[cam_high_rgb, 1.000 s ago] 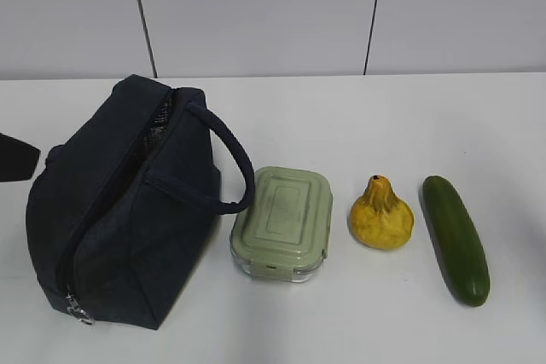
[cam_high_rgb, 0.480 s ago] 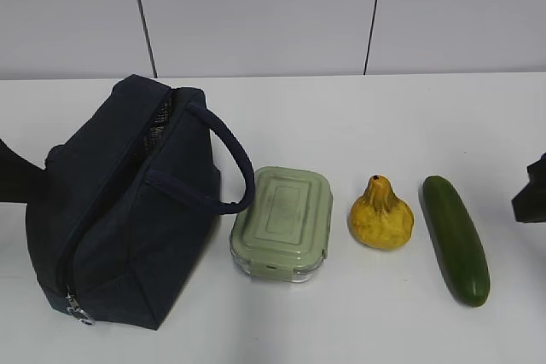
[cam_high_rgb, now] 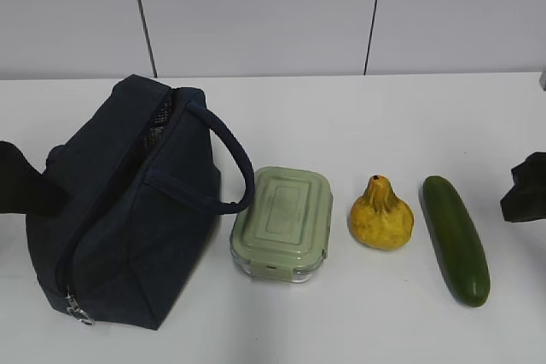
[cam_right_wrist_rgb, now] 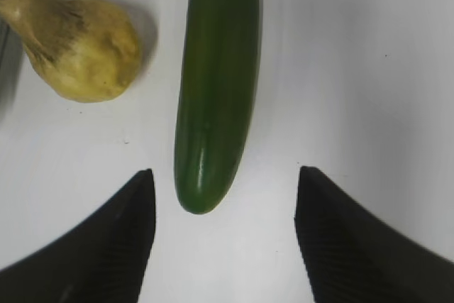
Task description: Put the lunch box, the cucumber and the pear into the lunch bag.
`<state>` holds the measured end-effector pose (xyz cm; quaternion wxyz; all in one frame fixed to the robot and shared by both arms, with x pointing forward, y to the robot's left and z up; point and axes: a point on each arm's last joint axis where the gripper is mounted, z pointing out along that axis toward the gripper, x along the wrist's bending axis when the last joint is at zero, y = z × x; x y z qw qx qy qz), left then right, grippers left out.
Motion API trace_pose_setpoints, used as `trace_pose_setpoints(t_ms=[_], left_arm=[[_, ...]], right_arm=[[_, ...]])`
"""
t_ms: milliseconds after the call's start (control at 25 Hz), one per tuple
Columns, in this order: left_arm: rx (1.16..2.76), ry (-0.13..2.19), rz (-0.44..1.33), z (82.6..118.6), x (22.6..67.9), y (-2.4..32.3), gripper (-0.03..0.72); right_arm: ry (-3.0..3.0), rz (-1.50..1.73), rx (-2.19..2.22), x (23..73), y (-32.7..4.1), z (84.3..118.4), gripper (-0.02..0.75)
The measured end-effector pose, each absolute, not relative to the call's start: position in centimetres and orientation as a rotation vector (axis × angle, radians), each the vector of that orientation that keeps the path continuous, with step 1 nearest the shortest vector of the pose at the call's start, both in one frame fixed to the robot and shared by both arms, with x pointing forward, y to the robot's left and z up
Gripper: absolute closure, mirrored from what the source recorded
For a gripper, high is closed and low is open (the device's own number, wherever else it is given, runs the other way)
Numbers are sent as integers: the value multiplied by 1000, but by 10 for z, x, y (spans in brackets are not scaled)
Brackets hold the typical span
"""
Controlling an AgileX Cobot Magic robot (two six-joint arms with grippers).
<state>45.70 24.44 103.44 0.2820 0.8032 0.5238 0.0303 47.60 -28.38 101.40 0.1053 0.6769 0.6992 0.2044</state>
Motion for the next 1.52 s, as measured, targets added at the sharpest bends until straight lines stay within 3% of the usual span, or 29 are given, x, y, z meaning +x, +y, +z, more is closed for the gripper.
trace_pose_setpoints(t_ms=[120,280,400,1160,1520], left_arm=[[2151,1410,55,1030,460,243,448],[2143,1400,53,1030,462,242,634],[2137,1394,50,1029,463,241,675],[2123,1393,86,1030,465,242,685],[2120,1394,91,1030,466,242,685]], right_arm=[[2060,605,1999,480,-284,1010,262],[2053,610,2024,485,-283,1004,262],[2068,593,2062,490,-282,994,262],[2187,520,2136,561,-268,964,250],[2162,339,2109,575,-259,956,250]])
